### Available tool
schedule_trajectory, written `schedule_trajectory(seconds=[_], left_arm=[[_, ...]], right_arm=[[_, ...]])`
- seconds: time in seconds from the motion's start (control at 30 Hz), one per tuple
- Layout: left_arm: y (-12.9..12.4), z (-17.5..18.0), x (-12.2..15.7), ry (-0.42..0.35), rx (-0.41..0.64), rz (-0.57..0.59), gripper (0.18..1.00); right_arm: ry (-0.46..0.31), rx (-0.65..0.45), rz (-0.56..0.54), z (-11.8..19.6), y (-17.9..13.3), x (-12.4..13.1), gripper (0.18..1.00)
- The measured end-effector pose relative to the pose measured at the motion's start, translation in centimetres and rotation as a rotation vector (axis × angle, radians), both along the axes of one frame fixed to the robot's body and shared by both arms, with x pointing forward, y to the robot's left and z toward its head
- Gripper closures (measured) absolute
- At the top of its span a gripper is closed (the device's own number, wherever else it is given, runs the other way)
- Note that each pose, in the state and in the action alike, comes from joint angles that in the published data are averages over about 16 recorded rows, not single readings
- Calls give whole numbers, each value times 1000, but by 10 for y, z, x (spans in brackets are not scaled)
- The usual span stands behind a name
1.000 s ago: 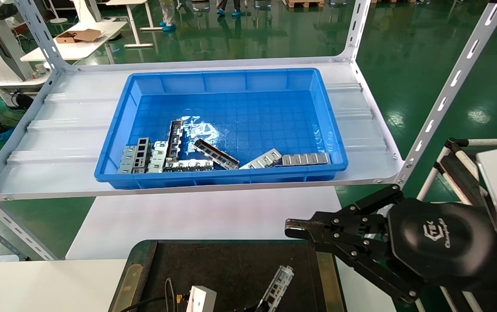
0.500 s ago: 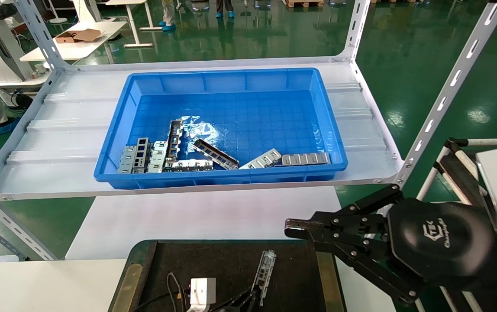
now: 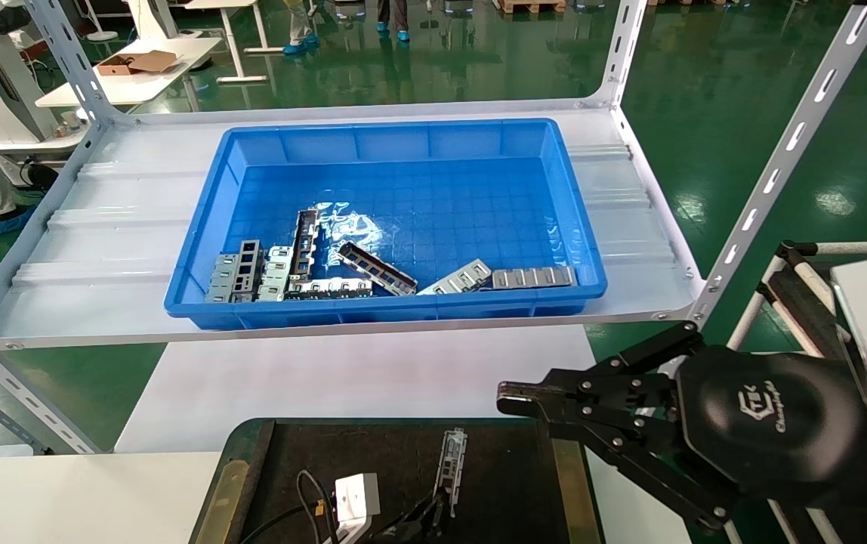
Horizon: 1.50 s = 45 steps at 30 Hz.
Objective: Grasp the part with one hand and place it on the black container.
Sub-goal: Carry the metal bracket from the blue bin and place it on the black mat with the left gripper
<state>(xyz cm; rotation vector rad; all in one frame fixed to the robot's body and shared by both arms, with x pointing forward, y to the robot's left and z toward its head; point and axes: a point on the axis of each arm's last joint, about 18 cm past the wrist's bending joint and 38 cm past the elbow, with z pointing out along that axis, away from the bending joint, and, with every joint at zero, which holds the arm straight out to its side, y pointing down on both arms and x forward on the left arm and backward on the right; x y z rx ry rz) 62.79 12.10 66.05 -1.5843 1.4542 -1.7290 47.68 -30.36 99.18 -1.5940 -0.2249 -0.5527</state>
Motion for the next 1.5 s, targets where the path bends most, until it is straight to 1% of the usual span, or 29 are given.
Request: schedule_trajectory(seconds=[0.4, 0.93, 1.13, 1.33, 1.5], left_arm=[[-8, -4, 9, 38, -45, 51, 946], [-11, -8, 13, 90, -90, 103, 946], [-13, -9, 12, 105, -104, 116, 937], [-15, -8, 12, 114, -114, 124, 904], [-16, -6, 11, 113, -115, 124, 860]], right_arm=[[0, 0, 0, 0, 0, 0, 988], [0, 0, 0, 0, 0, 0, 982], [0, 0, 0, 0, 0, 0, 956], [0, 0, 0, 0, 0, 0, 901], [0, 0, 0, 0, 0, 0, 822]])
